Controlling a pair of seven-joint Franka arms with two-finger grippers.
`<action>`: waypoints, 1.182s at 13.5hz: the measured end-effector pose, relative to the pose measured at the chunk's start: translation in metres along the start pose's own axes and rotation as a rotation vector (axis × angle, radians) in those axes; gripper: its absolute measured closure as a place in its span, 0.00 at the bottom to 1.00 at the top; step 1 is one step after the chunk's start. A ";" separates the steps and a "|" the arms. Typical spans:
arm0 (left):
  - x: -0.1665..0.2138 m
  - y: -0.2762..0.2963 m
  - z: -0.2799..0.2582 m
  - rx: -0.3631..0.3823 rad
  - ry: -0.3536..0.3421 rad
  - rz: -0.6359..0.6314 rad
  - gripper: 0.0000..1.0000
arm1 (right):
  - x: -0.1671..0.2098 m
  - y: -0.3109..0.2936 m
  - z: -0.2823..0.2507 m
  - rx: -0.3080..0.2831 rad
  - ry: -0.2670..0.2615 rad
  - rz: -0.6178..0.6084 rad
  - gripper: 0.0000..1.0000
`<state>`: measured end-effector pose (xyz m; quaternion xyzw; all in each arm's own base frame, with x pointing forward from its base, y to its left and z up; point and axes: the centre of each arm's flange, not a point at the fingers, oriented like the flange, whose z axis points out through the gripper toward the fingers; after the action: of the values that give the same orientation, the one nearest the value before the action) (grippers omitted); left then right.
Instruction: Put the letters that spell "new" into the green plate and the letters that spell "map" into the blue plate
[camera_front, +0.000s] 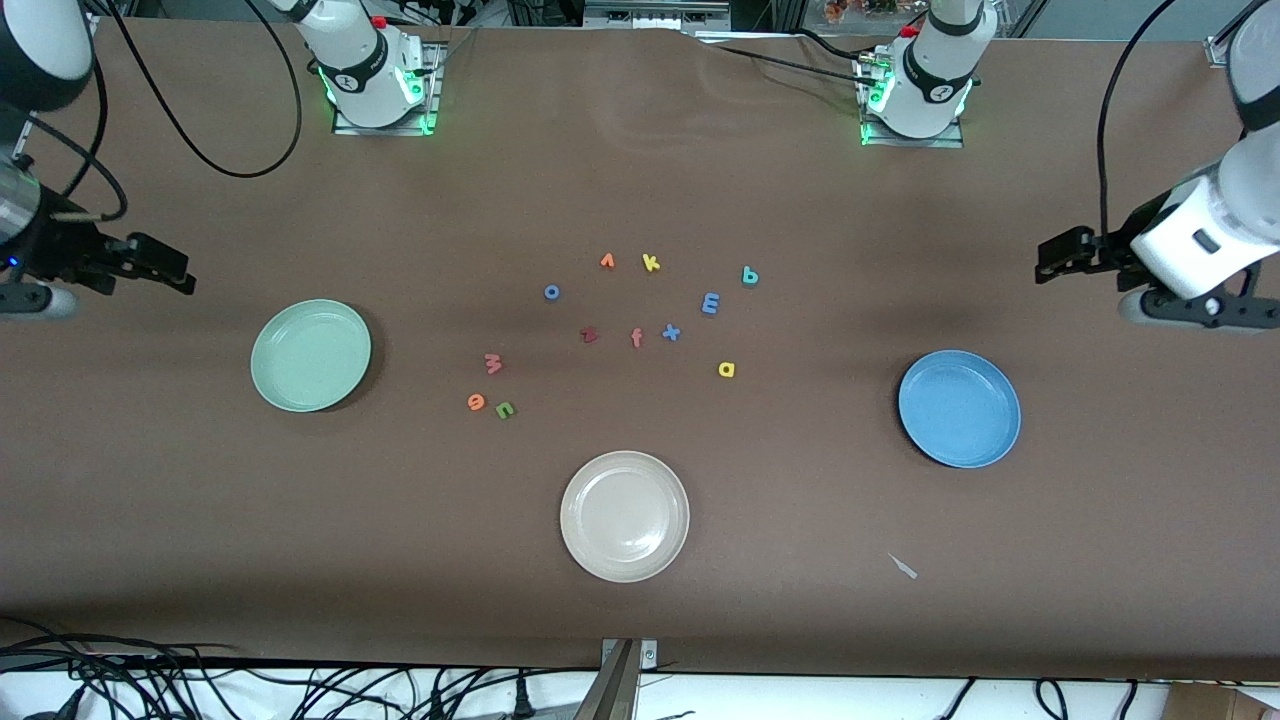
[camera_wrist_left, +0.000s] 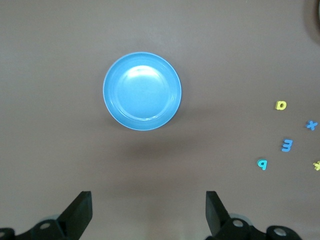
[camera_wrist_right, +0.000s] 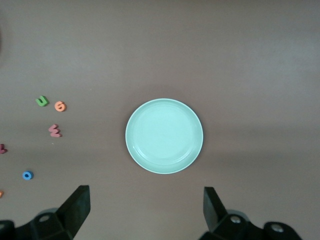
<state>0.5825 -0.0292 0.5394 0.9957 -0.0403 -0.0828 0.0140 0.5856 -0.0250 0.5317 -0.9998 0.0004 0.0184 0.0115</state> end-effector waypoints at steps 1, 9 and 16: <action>0.008 0.012 0.015 -0.001 -0.026 0.023 0.00 | 0.005 0.002 0.009 0.001 -0.010 0.003 0.00; 0.037 0.191 0.121 -0.019 -0.105 0.188 0.00 | 0.035 -0.026 0.051 0.000 -0.003 -0.046 0.00; -0.002 0.318 0.222 0.002 -0.048 0.263 0.00 | 0.071 -0.052 0.136 -0.001 -0.007 0.170 0.00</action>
<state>0.5190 -0.3501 0.3321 0.9795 -0.1711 -0.1042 0.0228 0.6518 0.0305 0.3945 -0.9961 0.0853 0.0228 0.0092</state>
